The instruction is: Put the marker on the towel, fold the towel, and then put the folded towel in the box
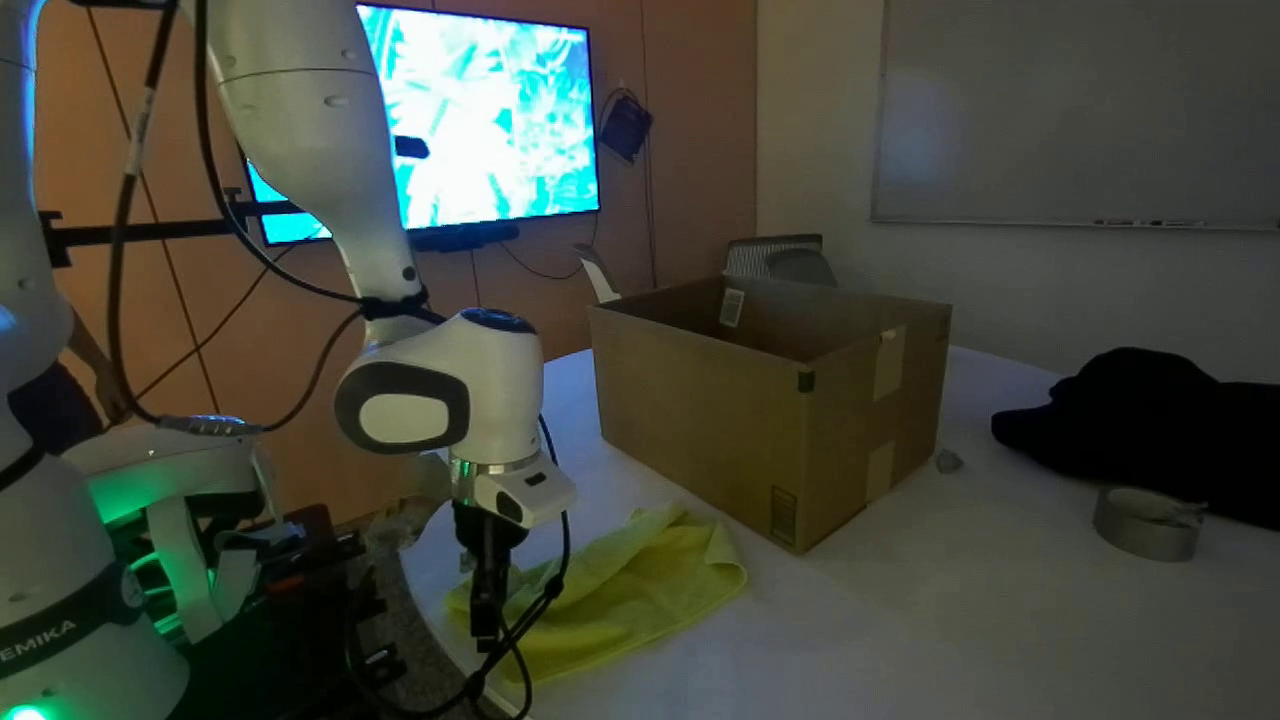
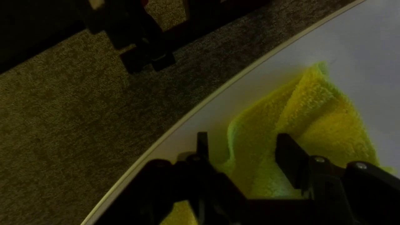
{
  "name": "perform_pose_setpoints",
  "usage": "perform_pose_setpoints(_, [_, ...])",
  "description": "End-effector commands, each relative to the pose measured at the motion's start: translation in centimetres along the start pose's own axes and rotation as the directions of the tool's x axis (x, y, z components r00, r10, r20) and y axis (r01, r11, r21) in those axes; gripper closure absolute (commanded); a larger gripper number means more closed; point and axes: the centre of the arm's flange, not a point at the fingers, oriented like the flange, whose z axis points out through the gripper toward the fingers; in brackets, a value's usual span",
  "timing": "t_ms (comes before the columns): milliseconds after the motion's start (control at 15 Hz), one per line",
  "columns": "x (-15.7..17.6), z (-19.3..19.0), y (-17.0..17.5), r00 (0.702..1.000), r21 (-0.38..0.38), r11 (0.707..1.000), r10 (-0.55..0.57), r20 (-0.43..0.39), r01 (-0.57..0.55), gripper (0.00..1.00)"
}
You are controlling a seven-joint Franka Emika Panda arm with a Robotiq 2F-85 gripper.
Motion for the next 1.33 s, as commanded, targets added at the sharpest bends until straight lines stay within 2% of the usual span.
perform_pose_setpoints(0, [-1.2, 0.3, -0.3, 1.000, 0.009, 1.000, -0.007, 0.003, 0.006, 0.71])
perform_pose_setpoints(267, [-0.9, 0.1, -1.0, 1.000, 0.010, 1.000, -0.029, -0.004, 0.029, 0.99])
perform_pose_setpoints(800, [-0.7, -2.6, -2.5, 0.992, -0.031, 0.995, -0.099, -0.075, 0.097, 0.99])
perform_pose_setpoints(933, [-0.7, -4.6, -2.8, 0.984, -0.062, 0.991, -0.123, -0.130, 0.115, 0.99])
perform_pose_setpoints(1267, [1.5, -9.4, -4.0, 0.933, -0.128, 0.980, -0.188, -0.306, 0.155, 0.99])
